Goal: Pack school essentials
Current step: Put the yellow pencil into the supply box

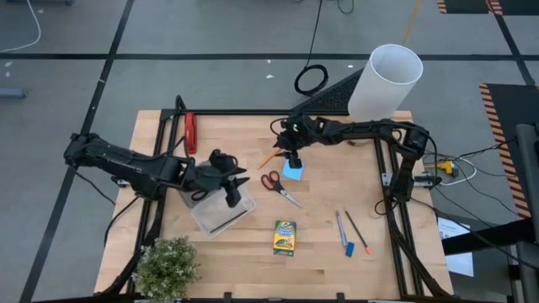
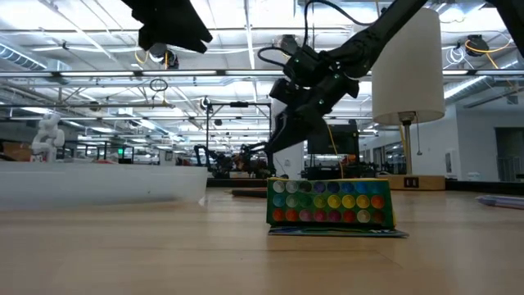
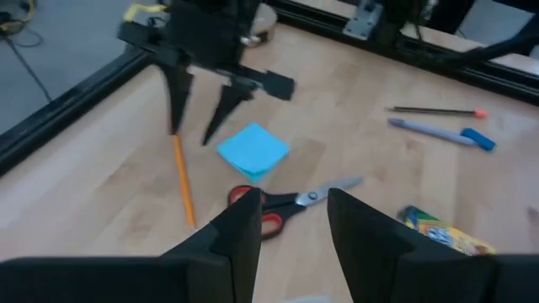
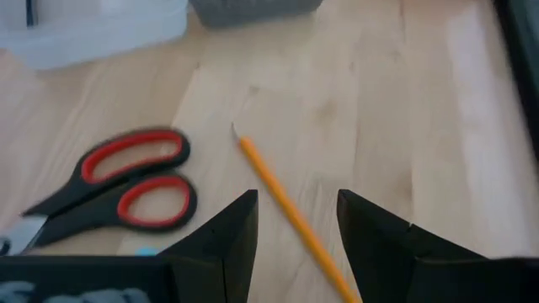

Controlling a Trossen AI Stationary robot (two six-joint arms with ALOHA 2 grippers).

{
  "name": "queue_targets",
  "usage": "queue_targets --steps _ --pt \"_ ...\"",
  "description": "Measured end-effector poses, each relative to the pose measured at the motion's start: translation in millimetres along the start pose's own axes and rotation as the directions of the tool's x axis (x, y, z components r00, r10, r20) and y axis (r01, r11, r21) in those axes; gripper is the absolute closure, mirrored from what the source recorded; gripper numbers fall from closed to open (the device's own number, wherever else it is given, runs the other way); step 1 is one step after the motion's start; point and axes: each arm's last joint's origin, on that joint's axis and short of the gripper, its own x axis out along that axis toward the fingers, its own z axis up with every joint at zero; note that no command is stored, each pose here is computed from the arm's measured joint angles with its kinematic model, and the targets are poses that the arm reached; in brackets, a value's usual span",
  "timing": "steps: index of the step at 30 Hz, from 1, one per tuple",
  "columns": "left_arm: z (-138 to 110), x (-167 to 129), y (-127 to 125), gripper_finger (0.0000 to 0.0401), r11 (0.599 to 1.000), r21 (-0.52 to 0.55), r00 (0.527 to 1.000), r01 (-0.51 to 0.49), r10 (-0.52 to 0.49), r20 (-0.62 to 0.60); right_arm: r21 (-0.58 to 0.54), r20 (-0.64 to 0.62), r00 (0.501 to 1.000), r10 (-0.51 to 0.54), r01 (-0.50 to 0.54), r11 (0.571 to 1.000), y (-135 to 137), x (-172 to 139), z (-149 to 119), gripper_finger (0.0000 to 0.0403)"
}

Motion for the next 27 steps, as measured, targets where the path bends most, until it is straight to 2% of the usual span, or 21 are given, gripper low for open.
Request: queue_targets --steps 4,13,27 --pt "0.7 2.0 3.7 0.0261 0.999 0.032 1.000 0.003 -0.003 -0.016 0.034 -0.046 0.998 0.032 -0.031 0.999 3.8 2.8 -5.4 0.0243" --pt "1.7 2.3 3.9 0.0261 0.998 0.067 1.000 0.012 -0.011 -0.011 0.093 -0.101 0.990 0.095 -0.085 0.992 4.1 38.2 -35.3 0.0221" --pt "0.1 1.7 2.5 0.0261 0.997 0.071 1.000 0.018 -0.016 -0.022 0.039 -0.085 0.994 0.071 -0.068 0.997 -3.6 40.1 -39.8 0.0243"
